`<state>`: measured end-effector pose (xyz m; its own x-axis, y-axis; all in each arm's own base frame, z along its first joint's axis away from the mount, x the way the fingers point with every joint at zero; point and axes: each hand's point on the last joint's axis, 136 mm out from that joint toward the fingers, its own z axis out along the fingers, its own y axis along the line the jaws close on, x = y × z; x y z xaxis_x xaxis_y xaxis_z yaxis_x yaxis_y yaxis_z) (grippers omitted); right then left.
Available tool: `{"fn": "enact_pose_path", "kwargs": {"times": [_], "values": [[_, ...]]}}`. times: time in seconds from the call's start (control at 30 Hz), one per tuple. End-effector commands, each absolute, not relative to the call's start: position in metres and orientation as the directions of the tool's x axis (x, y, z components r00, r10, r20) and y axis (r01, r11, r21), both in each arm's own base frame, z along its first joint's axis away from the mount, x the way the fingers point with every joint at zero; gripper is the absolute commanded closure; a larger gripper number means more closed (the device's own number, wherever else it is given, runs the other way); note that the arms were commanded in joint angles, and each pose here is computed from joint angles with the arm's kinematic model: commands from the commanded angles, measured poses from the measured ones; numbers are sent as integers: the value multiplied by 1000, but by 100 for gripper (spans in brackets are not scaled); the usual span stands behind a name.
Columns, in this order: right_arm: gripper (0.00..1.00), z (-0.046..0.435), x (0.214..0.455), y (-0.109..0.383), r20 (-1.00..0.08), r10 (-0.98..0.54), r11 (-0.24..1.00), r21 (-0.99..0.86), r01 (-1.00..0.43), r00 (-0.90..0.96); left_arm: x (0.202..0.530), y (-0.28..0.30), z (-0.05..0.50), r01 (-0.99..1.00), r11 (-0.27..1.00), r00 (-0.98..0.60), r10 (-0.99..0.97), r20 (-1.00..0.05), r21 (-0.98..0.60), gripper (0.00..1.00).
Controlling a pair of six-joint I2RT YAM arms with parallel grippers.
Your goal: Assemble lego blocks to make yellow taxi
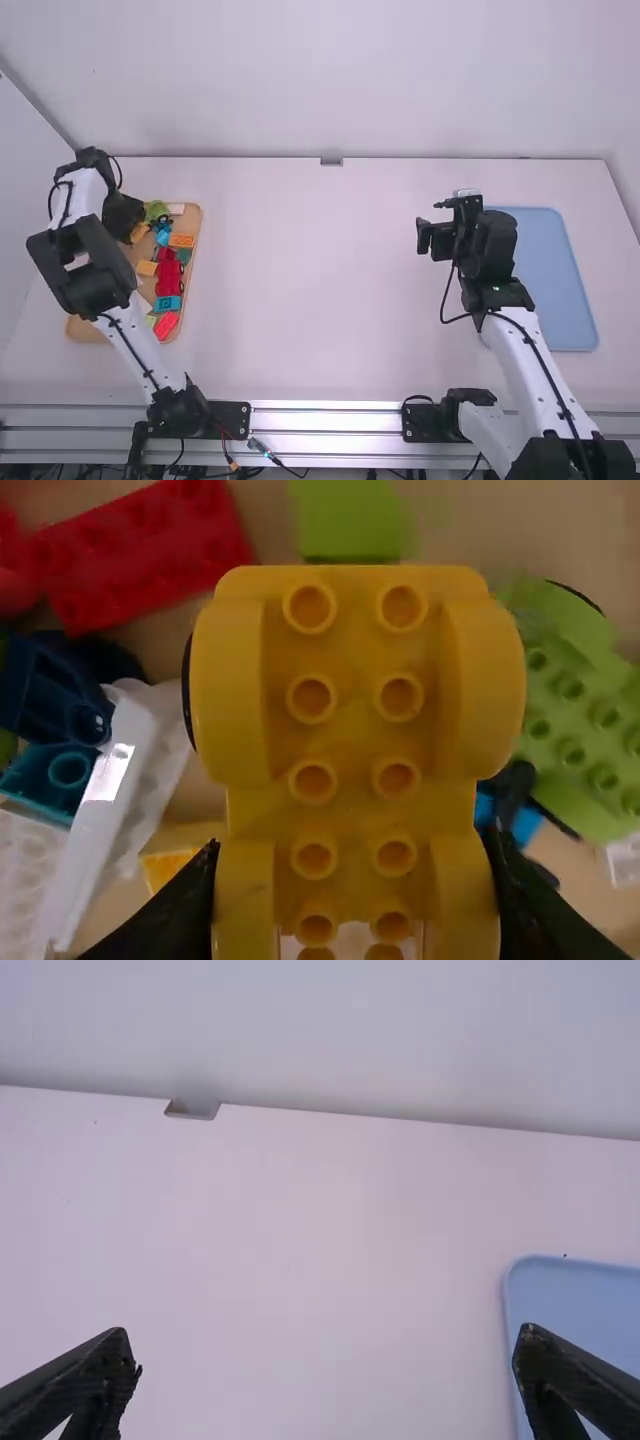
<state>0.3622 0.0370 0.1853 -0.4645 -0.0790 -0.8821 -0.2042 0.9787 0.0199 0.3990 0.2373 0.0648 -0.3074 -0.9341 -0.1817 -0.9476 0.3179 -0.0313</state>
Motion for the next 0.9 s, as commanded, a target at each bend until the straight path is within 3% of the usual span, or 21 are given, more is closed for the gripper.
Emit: {"fn": "enact_pose_path", "kwargs": {"times": [0.0,0.1,0.13,0.27,0.37,0.43,0.5,0.53,0.57,0.6,0.63,0.67,0.87], "values": [[1,202,368,41,-897,-60,977,37,-209,-438,414,209,94,-855,518,-500,-838,-220,-31,99],[1,202,368,41,-897,-60,977,37,-210,-438,428,170,103,-708,706,-681,-689,-248,-15,99],[1,202,368,42,-897,-60,977,38,-211,-439,430,167,104,-699,715,-690,-679,-250,-14,99],[1,202,367,46,-898,-60,970,51,-236,-437,455,84,113,-369,929,-877,-341,-339,19,99],[1,202,367,46,-898,-59,971,51,-235,-437,458,35,115,-163,985,-912,-131,-388,51,99],[1,202,367,46,-898,-59,971,50,-235,-437,447,-13,113,120,989,-910,146,-389,89,99],[1,202,367,46,-898,-59,971,50,-234,-437,423,-60,108,436,898,-829,428,-360,63,99],[1,202,367,46,-898,-60,971,49,-234,-436,417,-68,107,492,869,-804,477,-356,53,99],[1,203,368,46,-899,-59,971,50,-235,-434,391,-101,102,706,708,-663,665,-345,9,99],[1,203,368,46,-900,-59,971,49,-235,-433,375,-116,98,795,607,-575,744,-341,-16,98],[1,203,368,46,-900,-60,971,49,-235,-432,366,-123,95,834,552,-528,780,-337,-28,98],[1,204,368,46,-900,-59,971,49,-235,-431,345,-138,88,906,420,-414,854,-316,-53,98],[1,202,367,46,-897,-60,971,50,-235,-438,309,-167,52,989,145,-141,961,-239,-3,98]]}}
